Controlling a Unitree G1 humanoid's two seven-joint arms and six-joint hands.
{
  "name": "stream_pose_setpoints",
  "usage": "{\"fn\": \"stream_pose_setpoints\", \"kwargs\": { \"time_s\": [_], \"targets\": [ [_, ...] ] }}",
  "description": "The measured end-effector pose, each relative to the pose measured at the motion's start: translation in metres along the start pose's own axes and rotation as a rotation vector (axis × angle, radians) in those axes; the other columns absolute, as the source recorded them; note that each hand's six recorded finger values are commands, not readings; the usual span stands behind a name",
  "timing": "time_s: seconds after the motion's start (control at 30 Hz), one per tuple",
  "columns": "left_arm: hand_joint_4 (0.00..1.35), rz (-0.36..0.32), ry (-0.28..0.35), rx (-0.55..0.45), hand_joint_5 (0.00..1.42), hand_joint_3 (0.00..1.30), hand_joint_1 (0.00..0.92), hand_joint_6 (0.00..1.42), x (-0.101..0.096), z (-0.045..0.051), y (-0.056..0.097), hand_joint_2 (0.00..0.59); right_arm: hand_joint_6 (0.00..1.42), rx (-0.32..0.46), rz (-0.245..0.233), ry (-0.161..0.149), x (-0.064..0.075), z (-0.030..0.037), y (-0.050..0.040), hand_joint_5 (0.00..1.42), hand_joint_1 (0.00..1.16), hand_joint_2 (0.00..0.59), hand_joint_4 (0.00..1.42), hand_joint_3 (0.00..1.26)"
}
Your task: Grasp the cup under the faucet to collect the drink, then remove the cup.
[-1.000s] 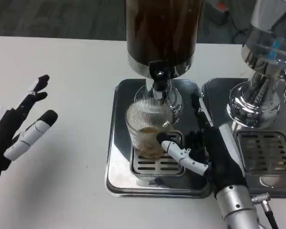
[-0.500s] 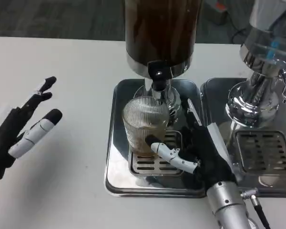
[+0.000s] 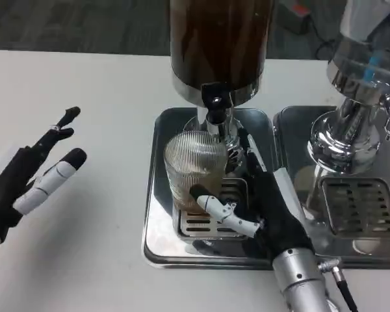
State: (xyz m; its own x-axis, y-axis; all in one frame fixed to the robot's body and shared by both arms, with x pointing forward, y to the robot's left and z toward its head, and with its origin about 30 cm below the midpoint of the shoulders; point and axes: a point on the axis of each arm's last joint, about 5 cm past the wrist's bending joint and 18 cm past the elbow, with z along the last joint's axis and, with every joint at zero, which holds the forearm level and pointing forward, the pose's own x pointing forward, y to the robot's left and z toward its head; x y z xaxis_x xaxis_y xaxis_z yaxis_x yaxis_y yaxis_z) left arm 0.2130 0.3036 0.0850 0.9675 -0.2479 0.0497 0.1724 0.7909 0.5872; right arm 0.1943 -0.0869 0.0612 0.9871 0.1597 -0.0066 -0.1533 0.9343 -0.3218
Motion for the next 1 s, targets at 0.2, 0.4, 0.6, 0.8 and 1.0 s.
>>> {"fn": "stream_pose_setpoints", "kwargs": {
  "time_s": [0.2, 0.4, 0.6, 0.8, 1.0],
  "targets": [
    [0.0, 0.003, -0.005, 0.0, 0.07, 0.07, 0.0, 0.0, -0.0011, 0.0001, 0.0, 0.132, 0.02, 0.019, 0.012, 0.001, -0.0054, 0.002, -0.0011, 0.0, 0.73, 0.182, 0.0, 0.0],
    [0.0, 0.003, -0.001, -0.001, 0.07, 0.07, 0.0, 0.0, -0.0034, -0.0007, -0.0008, 0.133, 0.05, 0.051, 0.023, 0.0, -0.0084, 0.0029, -0.0046, 0.0, 0.75, 0.186, 0.0, 0.0],
    [0.0, 0.007, -0.01, 0.001, 0.07, 0.08, 0.0, 0.0, -0.0026, 0.0004, 0.0001, 0.133, 0.08, 0.073, 0.03, 0.002, -0.0078, 0.003, -0.0055, 0.0, 0.77, 0.182, 0.0, 0.0],
    [0.0, 0.009, -0.01, 0.001, 0.07, 0.08, 0.0, 0.0, -0.0027, 0.0005, 0.0004, 0.133, 0.11, 0.092, 0.04, -0.003, -0.0062, 0.002, -0.0041, 0.0, 0.79, 0.176, 0.0, 0.0],
    [0.0, 0.011, -0.008, 0.008, 0.07, 0.08, 0.0, 0.0, -0.0037, 0.0004, 0.0037, 0.133, 0.13, 0.104, 0.051, -0.02, -0.0031, -0.0014, -0.0013, 0.0, 0.79, 0.166, 0.0, 0.0]
  ]
}}
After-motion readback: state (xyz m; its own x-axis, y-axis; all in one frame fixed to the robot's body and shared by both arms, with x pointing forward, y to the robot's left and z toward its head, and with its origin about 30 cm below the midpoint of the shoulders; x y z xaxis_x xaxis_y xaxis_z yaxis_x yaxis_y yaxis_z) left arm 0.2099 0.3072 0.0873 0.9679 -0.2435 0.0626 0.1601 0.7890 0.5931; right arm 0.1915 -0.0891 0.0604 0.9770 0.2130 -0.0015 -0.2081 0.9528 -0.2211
